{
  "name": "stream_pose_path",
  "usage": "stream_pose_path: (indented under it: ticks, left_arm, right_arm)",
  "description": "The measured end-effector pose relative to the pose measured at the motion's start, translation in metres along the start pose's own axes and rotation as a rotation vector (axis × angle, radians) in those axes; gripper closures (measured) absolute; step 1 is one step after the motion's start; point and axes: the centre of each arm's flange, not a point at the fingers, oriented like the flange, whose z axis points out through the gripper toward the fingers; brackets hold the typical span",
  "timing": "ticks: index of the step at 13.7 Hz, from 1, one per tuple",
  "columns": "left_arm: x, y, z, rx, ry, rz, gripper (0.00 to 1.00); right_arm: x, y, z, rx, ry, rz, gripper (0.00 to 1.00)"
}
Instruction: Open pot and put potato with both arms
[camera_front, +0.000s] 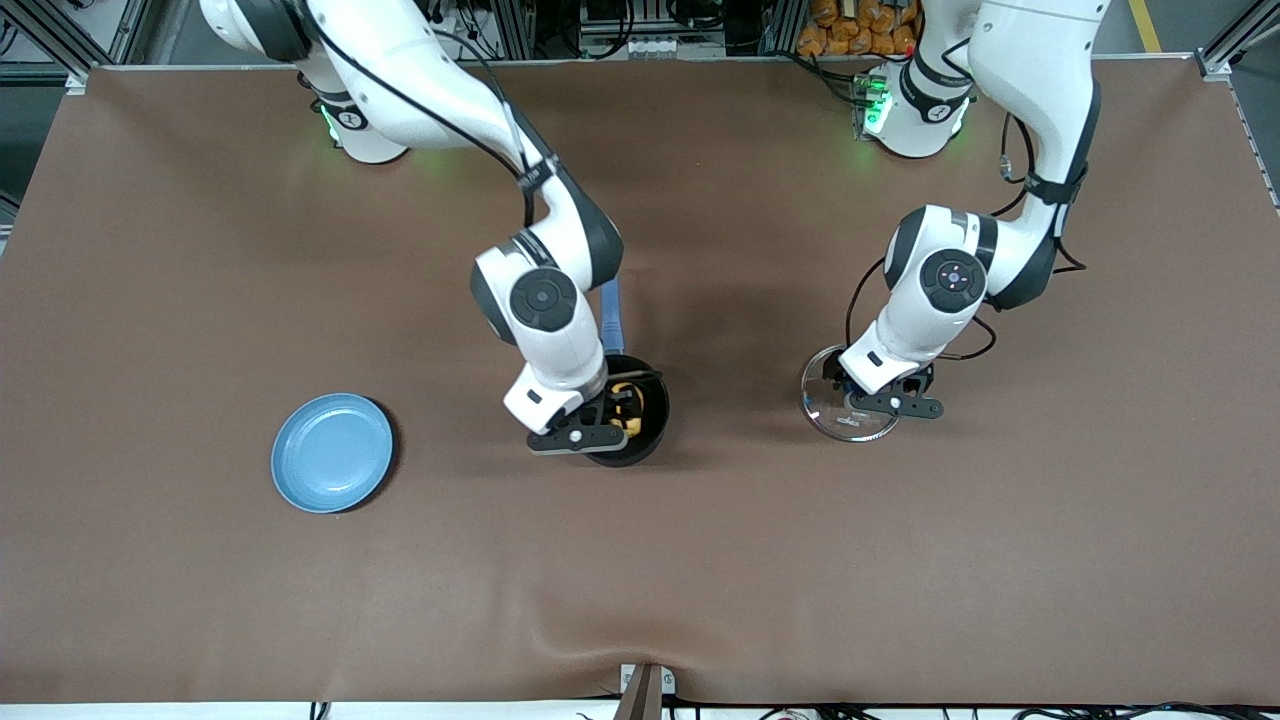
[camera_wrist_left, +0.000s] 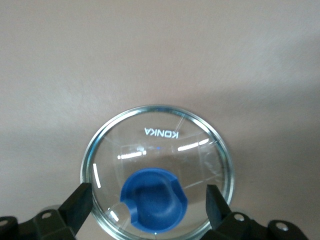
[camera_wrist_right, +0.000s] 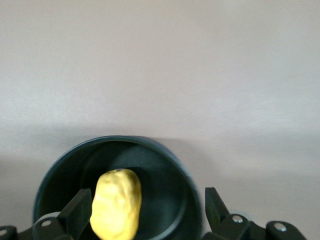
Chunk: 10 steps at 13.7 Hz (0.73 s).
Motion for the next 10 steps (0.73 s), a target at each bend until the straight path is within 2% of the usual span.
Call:
stream_pose_path:
  ticks: [2,6,8,10]
  left_arm:
    - [0.016,0.003,-0.048,-0.007,-0.02,0.001,0.0]
    - [0.041,0.008,-0.178,-0.018,-0.064,0.006,0.0]
    - [0.044,0.007,-0.234,-0.023,-0.059,0.007,0.0]
    - [0.042,-0.001,-0.281,-0.032,-0.035,-0.001,0.0]
  right_arm:
    - [0.018,0.03,-0.051,-0.016,0.01,0.009,0.0]
    - [0.046,0.129,-0.132,-0.055,-0.033,0.129,0.0]
    - [0.055,0.189,-0.163,-0.066,-0.064,0.184,0.0]
    - [0.057,0.248,-0.191,-0.062,-0.087,0.174,0.0]
